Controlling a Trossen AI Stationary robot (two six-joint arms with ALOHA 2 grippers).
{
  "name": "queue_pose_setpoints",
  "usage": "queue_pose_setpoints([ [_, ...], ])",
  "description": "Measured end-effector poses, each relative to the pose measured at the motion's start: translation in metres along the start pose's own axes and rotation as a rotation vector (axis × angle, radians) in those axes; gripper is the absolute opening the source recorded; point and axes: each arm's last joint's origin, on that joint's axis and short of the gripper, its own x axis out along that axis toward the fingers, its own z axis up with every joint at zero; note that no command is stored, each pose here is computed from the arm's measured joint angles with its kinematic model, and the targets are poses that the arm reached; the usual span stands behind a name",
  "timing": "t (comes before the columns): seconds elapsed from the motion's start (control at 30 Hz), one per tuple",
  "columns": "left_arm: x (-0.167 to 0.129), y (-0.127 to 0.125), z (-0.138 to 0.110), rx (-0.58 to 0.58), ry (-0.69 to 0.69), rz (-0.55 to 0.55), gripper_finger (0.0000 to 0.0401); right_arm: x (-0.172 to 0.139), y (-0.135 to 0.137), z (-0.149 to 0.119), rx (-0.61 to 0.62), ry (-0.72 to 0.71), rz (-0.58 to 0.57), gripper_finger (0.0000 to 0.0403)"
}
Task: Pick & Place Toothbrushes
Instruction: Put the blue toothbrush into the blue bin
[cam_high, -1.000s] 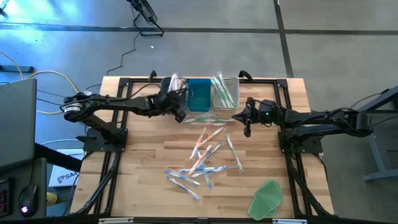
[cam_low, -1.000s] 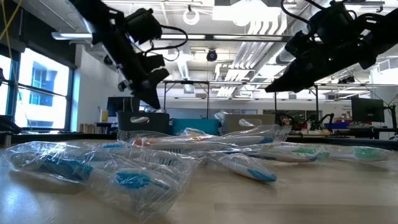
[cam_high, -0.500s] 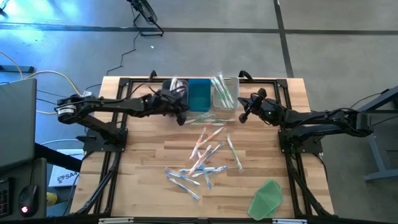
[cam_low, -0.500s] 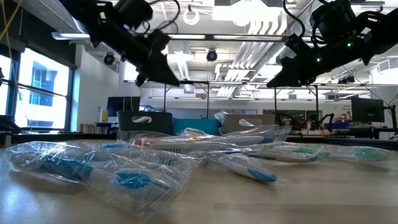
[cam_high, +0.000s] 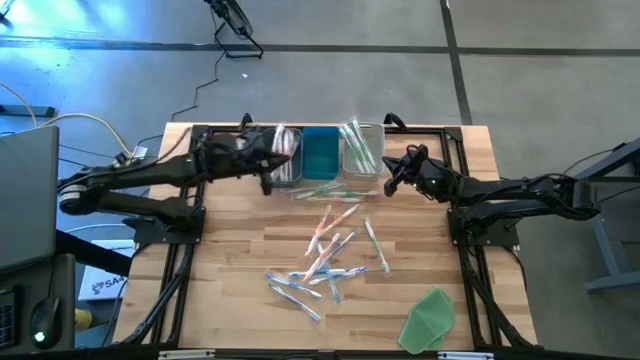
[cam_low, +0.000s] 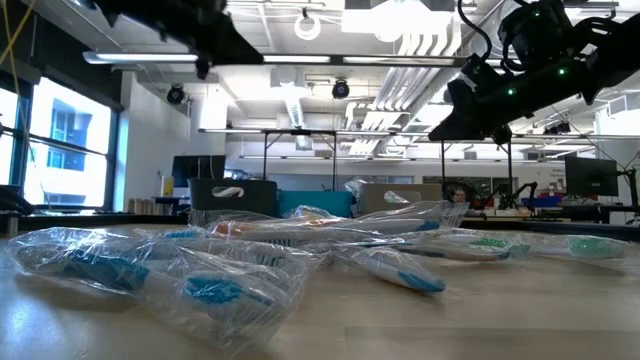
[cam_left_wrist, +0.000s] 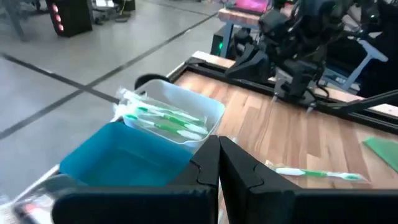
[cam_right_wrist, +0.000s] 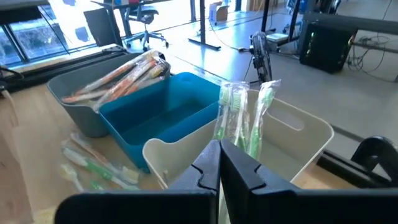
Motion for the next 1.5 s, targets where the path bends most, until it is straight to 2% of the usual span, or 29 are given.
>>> queue_pose_setpoints([
  [0.23, -0.046, 0.002, 0.007, 0.001, -0.012, 0.001, 0.0000, 0.000, 0.000, 0.001, 0.017, -0.012, -0.001, 0.0002],
  [0.43, -0.064, 0.003, 0.011, 0.018, -0.049, 0.008, 0.0000, 0.000, 0.000, 0.001, 0.018, -0.012, 0.002, 0.0002],
  [0.73, -0.065, 0.003, 0.011, 0.017, -0.058, 0.007, 0.0000, 0.000, -0.002, 0.002, 0.008, -0.023, -0.066, 0.0002],
  [0.93, -0.064, 0.003, 0.011, 0.017, -0.052, 0.008, 0.0000, 0.000, -0.002, 0.002, -0.044, -0.021, -0.065, 0.0002],
  [1.5, -0.064, 0.003, 0.009, -0.010, -0.036, 0.014, 0.0000, 0.000, -0.002, 0.002, -0.046, -0.019, -0.051, 0.0002],
])
